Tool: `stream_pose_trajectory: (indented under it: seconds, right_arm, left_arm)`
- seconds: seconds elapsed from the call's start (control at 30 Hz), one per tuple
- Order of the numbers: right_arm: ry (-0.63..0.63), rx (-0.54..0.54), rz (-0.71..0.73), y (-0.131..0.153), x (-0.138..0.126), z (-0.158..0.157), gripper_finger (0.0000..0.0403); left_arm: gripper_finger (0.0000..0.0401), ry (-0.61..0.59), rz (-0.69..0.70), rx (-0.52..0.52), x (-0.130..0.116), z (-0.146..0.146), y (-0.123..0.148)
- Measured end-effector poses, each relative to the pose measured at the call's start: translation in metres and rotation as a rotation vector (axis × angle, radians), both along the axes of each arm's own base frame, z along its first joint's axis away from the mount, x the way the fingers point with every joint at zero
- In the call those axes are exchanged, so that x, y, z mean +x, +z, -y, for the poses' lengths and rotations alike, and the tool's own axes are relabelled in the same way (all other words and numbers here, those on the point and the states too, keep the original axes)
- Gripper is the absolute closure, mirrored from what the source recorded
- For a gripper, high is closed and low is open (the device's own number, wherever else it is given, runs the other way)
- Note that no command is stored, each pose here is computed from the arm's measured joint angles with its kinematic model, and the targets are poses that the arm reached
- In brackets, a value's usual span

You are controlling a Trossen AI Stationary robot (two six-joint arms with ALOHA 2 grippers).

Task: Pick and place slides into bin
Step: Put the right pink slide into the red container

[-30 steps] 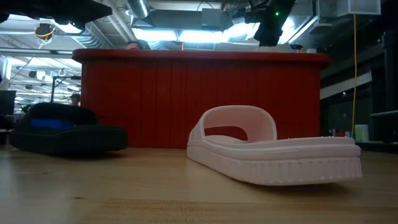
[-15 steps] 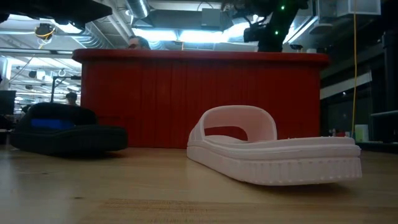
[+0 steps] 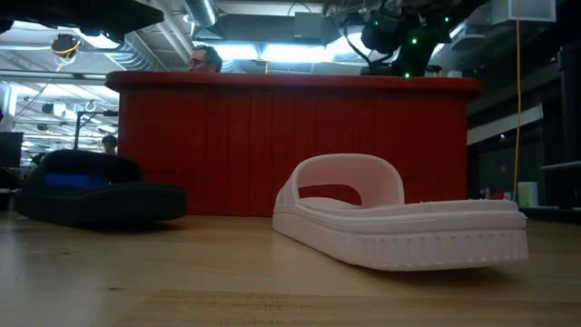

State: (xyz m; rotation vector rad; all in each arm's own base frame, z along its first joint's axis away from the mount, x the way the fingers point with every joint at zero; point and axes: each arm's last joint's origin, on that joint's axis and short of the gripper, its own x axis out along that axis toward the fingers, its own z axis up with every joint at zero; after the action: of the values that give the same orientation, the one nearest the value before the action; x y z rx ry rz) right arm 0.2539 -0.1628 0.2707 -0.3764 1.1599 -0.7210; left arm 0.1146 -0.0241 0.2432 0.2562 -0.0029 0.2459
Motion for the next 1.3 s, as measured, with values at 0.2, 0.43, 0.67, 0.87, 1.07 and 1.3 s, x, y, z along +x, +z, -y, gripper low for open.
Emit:
stream_pose_trajectory:
  seconds: [0.2, 0.43, 0.67, 0.87, 1.07, 1.3]
  right_arm:
    - [0.042, 0.013, -0.004, -0.015, -0.003, 0.004, 0.0397]
    - [0.026, 0.033, -0.007, -0.023, -0.009, 0.009, 0.0397]
    - [0.050, 0.073, 0.040, -0.023, -0.011, 0.015, 0.0397]
    - [0.060, 0.073, 0.031, -0.023, -0.012, 0.016, 0.0397]
    - [0.082, 0.082, 0.031, -0.023, -0.011, 0.015, 0.0397]
    - [0.081, 0.085, 0.030, -0.024, -0.011, 0.015, 0.0397]
  left_arm:
    - [0.0399, 0.000, 0.000, 0.000, 0.000, 0.000, 0.000]
    - [0.0399, 0.000, 0.000, 0.000, 0.000, 0.000, 0.000]
    - [0.0399, 0.000, 0.000, 0.000, 0.000, 0.000, 0.000]
    - [0.0399, 0.000, 0.000, 0.000, 0.000, 0.000, 0.000]
    - [0.0399, 0.000, 0.000, 0.000, 0.000, 0.000, 0.000]
    - [0.0399, 0.000, 0.000, 0.000, 0.000, 0.000, 0.000]
